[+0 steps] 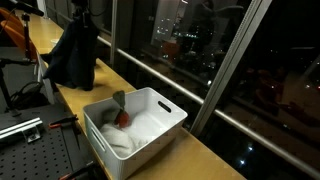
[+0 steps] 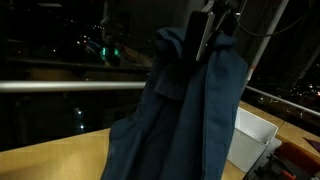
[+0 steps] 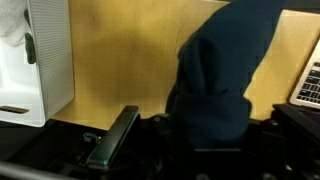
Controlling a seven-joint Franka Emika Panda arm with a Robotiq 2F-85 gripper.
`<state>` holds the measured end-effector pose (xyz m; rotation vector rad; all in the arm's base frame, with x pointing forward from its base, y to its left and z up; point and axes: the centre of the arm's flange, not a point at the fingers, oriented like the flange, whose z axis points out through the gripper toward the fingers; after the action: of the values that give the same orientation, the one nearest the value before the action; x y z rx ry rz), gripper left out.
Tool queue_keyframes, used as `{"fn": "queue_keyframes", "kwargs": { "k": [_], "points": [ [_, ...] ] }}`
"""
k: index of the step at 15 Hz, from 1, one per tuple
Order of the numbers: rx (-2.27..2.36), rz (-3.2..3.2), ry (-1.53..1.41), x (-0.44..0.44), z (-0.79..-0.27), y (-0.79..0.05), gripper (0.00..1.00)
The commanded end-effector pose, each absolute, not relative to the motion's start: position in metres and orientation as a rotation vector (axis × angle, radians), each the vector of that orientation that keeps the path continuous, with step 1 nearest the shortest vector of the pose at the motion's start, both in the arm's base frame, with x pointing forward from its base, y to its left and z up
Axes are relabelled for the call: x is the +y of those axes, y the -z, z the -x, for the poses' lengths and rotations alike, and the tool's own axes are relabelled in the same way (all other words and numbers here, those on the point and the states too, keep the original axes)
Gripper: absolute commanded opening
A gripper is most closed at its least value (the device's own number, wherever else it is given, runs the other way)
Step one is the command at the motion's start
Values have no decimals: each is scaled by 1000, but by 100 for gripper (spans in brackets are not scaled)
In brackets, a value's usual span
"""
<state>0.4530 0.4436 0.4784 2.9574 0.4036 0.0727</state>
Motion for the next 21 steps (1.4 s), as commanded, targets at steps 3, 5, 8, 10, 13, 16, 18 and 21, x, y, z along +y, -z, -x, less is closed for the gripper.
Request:
{"fn": "queue_keyframes", "kwargs": {
  "k": [3, 5, 8, 10, 13, 16, 18, 21],
  "points": [
    [250, -2965, 17, 383, -499, -447, 0],
    [197, -2966, 44, 363, -510, -433, 0],
    [142, -2969, 77, 346, -517, -420, 0],
    [120, -2977, 99, 341, -519, -410, 0],
    [111, -2981, 123, 340, -519, -392, 0],
    [112, -2983, 129, 340, -519, -382, 0],
    [103, -2990, 120, 337, -520, -382, 26],
    [78, -3007, 109, 329, -526, -388, 46]
  ]
}}
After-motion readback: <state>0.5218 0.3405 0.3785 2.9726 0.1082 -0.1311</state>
